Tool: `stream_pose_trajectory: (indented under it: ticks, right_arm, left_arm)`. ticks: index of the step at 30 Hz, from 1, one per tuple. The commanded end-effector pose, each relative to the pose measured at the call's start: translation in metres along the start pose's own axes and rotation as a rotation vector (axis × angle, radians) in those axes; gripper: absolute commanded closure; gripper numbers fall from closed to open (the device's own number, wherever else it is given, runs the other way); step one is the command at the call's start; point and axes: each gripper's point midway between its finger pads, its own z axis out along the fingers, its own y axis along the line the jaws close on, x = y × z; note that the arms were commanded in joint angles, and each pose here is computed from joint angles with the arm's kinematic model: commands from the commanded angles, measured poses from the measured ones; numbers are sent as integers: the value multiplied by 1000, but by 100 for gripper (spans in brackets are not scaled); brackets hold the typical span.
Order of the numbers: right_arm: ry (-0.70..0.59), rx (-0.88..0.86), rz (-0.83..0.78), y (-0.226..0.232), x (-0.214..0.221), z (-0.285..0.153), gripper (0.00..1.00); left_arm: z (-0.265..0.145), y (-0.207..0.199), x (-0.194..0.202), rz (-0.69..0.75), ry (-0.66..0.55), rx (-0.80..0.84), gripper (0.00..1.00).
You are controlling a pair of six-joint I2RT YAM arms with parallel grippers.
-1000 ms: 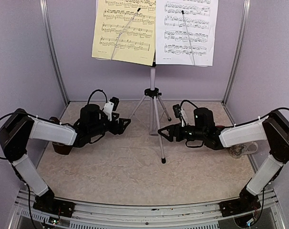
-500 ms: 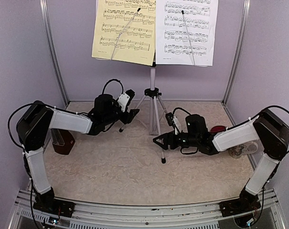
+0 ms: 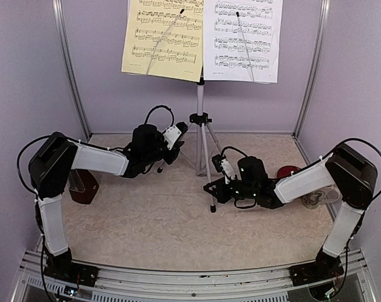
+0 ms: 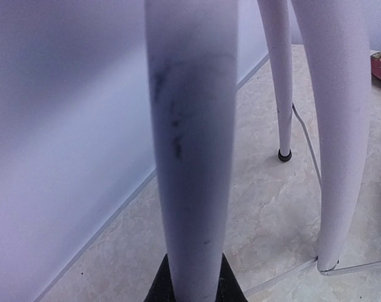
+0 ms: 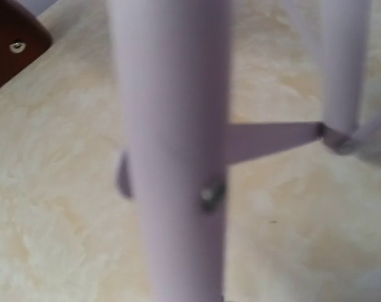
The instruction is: Set up the instrument practice props
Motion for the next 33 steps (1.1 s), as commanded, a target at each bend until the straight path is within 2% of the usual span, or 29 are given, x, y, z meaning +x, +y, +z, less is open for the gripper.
stream_pose_trajectory:
  ticks: [1, 3, 9, 17, 25, 31, 33]
  right_arm:
    - [2, 191, 129, -53, -1, -11, 100]
    - [-3, 221, 126, -65, -4, -14, 100]
    - [-14, 292, 113, -103, -11, -23, 100]
    - [5, 352, 97, -142, -17, -13, 100]
    - [-7, 389, 77, -177, -40, 8, 100]
    - [-4, 357, 64, -182, -44, 23, 100]
    - [-6, 329, 67, -178, -45, 25, 100]
  left_arm:
    - [2, 42, 2, 22, 20, -137, 96]
    - [3, 51, 4, 24, 31, -184, 100]
    - [1, 83, 8, 11, 43, -305, 100]
    - [3, 99, 14, 44, 52, -386, 100]
    - [27, 110, 21, 92, 63, -432, 100]
    - [37, 118, 25, 67, 57, -413, 100]
    - [35, 111, 24, 61, 44, -385, 96]
